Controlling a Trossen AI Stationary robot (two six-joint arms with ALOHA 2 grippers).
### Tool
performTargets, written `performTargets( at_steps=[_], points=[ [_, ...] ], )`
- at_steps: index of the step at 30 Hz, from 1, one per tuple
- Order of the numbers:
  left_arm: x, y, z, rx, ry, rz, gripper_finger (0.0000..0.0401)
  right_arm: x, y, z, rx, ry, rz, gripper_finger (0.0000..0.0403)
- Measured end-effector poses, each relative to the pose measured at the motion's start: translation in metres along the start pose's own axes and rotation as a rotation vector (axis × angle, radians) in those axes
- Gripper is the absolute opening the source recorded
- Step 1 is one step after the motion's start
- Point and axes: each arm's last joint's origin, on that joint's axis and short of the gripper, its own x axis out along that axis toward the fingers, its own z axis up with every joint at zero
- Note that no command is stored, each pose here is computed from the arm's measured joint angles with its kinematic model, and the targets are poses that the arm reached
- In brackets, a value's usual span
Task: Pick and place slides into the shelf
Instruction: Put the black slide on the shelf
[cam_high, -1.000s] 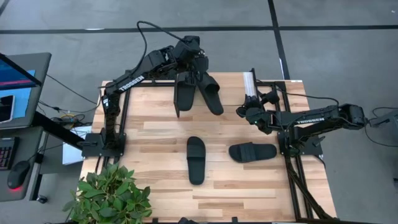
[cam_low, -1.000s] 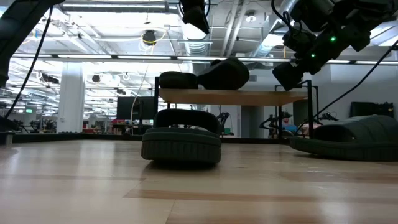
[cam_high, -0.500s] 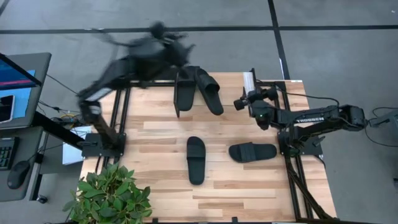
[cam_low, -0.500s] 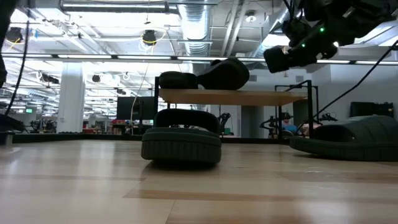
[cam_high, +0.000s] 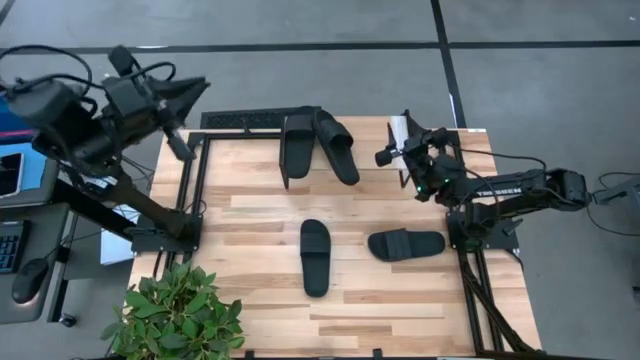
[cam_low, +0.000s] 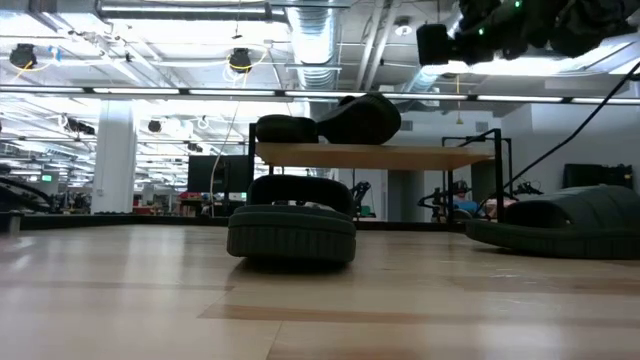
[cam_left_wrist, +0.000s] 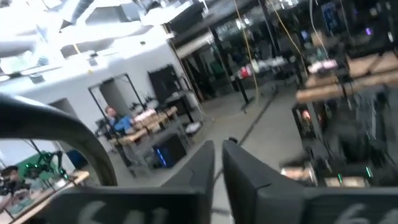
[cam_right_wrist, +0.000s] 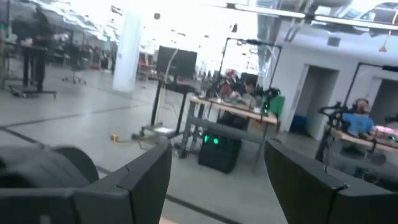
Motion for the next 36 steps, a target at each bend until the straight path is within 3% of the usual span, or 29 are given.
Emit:
performTargets(
  at_steps=[2, 8, 12, 17, 21, 25, 29, 32, 36],
  points=[
    [-0.005, -0.001, -0.004, 0.018, 0.043, -0.001, 0.0008, 0.001, 0.001, 0.007, 0.015, -0.029, 0.032, 0.0249],
    [-0.011, -0.009, -0.023, 0.089, 0.187, 0.019, 0.0002, -0.004, 0.013, 0.024, 0.056, -0.233, 0.371, 0.0249],
    [-0.015, -0.01, -0.034, 0.097, 0.26, 0.074, 0.0, -0.011, 0.018, 0.031, 0.085, -0.302, 0.502, 0.0249],
    [-0.022, -0.01, -0.048, 0.09, 0.321, 0.108, 0.0, -0.019, 0.021, 0.036, 0.182, -0.329, 0.57, 0.0249],
    [-0.027, -0.012, -0.054, 0.059, 0.33, 0.144, 0.0, -0.016, 0.02, 0.034, 0.167, -0.283, 0.497, 0.0241],
    [-0.027, -0.023, -0.057, 0.098, 0.323, 0.14, 0.0, -0.01, 0.019, 0.024, 0.088, -0.17, 0.399, 0.0174],
    [-0.026, -0.029, -0.061, 0.138, 0.328, 0.15, 0.0, -0.004, 0.02, 0.011, 0.041, -0.074, 0.402, 0.0033],
    [-0.025, -0.034, -0.063, 0.16, 0.333, 0.153, 0.0, 0.002, 0.019, 0.006, 0.069, -0.056, 0.47, 0.0013],
    [-0.024, -0.036, -0.063, 0.162, 0.334, 0.157, 0.0, 0.006, 0.02, 0.006, 0.156, -0.085, 0.64, 0.0002]
  ],
)
